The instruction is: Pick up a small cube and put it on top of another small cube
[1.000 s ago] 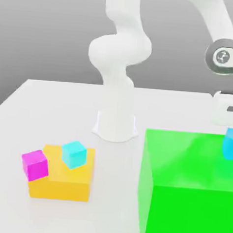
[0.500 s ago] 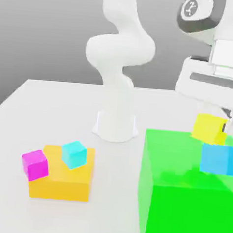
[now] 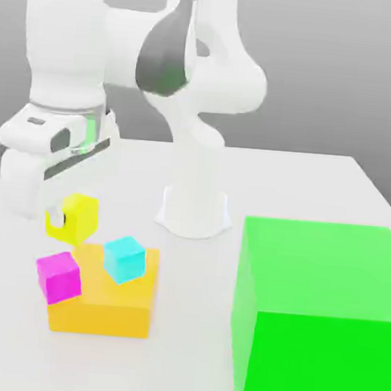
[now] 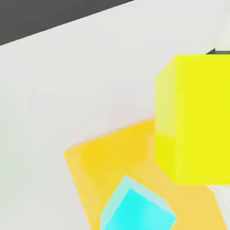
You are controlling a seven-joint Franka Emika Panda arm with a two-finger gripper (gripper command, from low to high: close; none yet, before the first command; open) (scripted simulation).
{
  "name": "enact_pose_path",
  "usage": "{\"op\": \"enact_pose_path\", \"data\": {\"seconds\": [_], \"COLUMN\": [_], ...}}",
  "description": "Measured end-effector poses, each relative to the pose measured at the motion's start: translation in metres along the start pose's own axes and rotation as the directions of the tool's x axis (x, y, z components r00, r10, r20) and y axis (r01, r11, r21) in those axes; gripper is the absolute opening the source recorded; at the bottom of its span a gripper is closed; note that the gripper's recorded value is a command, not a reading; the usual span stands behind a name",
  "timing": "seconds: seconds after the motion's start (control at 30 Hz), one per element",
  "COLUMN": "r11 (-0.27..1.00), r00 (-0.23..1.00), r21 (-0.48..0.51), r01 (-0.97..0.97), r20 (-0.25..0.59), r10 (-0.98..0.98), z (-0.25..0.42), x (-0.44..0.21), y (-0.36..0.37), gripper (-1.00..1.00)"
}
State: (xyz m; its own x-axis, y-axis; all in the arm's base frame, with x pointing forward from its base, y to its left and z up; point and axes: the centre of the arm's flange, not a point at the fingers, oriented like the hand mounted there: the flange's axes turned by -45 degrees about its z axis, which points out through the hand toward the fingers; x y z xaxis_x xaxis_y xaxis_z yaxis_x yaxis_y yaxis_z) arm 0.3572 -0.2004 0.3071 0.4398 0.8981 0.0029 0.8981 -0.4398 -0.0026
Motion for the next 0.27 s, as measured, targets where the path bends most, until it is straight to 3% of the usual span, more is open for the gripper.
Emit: {"op": "enact_pose_path", "data": {"seconds": [0.17,0.2,0.27], "r11": [1.000,1.000,1.000], "r00": [1.000,1.000,1.000], "r21": [0.002,0.001,0.001], "r01": [-0.018,-0.019,-0.019], "r20": [-0.002,0.000,0.000], "r10": [0.018,0.019,0.019], "z": [0.048,0.053,0.053], "x": [-0.007,-0.008,-0.008], "y": [-0.001,-0.002,-0.002], "gripper": [-1.00,1.00,1.00]}}
